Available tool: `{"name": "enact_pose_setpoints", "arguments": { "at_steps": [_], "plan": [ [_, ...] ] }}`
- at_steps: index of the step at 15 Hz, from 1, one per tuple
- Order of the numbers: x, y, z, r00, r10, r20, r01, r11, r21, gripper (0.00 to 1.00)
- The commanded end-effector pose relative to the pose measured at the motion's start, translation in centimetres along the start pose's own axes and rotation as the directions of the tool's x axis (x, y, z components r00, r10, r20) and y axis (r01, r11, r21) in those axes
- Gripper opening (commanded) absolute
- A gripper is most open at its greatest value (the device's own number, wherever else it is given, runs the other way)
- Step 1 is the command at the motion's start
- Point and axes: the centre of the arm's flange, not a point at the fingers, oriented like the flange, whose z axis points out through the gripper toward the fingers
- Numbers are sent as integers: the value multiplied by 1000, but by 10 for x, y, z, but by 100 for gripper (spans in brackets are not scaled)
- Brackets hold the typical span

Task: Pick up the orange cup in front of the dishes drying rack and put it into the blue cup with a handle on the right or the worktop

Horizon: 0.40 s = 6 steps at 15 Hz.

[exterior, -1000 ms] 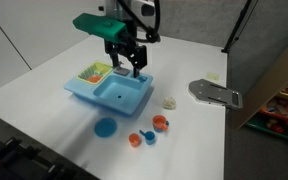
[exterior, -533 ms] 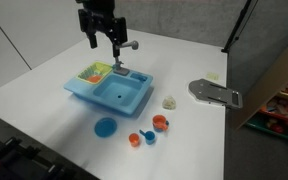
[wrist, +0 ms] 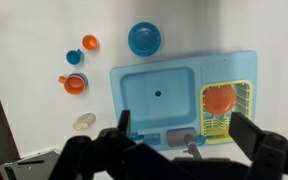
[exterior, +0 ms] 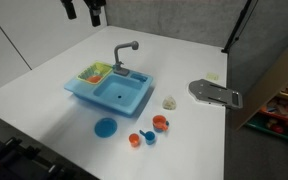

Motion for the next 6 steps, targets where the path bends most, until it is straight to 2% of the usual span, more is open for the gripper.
{"name": "enact_pose_setpoints", "arguments": {
  "at_steps": [1,6],
  "plan": [
    [-3,-3,-7,1000,1,-8,-1,1000,0,100],
    [-3,-3,-4,1000,2,-2,-2,1000,0,100]
  ]
}}
